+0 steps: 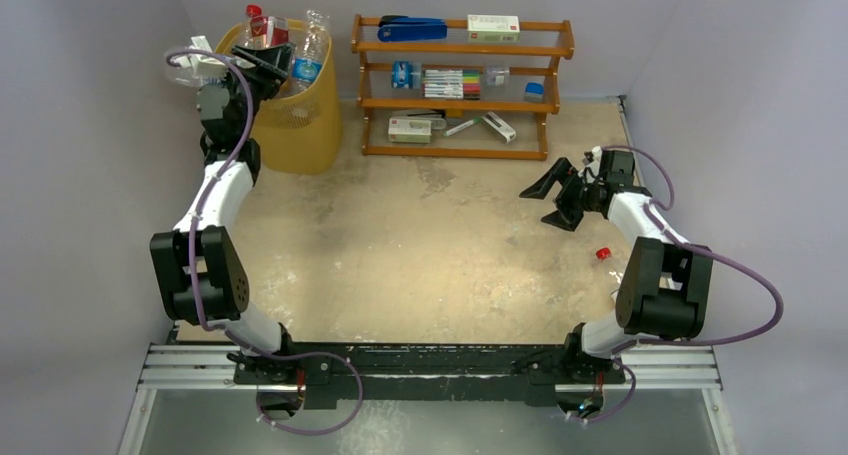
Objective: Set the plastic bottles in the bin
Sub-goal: Adjust the plastic bottle at the trash bin.
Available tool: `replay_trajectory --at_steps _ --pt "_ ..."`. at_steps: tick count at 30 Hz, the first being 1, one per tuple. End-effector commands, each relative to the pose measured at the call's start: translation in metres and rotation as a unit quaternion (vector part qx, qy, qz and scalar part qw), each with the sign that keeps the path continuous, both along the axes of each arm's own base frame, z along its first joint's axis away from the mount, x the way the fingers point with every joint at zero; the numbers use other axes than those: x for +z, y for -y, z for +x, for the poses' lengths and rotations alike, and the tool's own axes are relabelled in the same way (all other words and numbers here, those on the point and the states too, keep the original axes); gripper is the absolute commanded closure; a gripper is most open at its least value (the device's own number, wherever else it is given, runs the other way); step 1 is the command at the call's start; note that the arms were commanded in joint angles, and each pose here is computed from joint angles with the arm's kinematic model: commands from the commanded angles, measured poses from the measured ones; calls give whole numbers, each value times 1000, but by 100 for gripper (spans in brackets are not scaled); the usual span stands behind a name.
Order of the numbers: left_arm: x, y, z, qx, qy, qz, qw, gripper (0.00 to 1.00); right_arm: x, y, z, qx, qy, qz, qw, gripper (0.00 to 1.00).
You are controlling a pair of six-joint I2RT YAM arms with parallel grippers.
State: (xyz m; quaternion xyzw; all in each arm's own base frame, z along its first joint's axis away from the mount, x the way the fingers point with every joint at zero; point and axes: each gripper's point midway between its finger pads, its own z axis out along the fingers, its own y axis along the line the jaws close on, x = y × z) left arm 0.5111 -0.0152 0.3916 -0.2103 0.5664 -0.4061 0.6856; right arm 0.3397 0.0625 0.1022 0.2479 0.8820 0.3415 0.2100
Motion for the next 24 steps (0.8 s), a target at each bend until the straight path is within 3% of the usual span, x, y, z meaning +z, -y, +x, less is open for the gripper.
replay_trajectory --at_steps 1,13,24 --pt "-1 1 5 9 13 16 1000 33 17 -5 0 14 27 7 1000 3" --pt "25 9 -6 -8 30 33 999 32 23 -6 -1 14 33 5 999 3" --pt "106 36 -34 -88 104 29 990 30 27 -6 0 14 35 6 999 3"
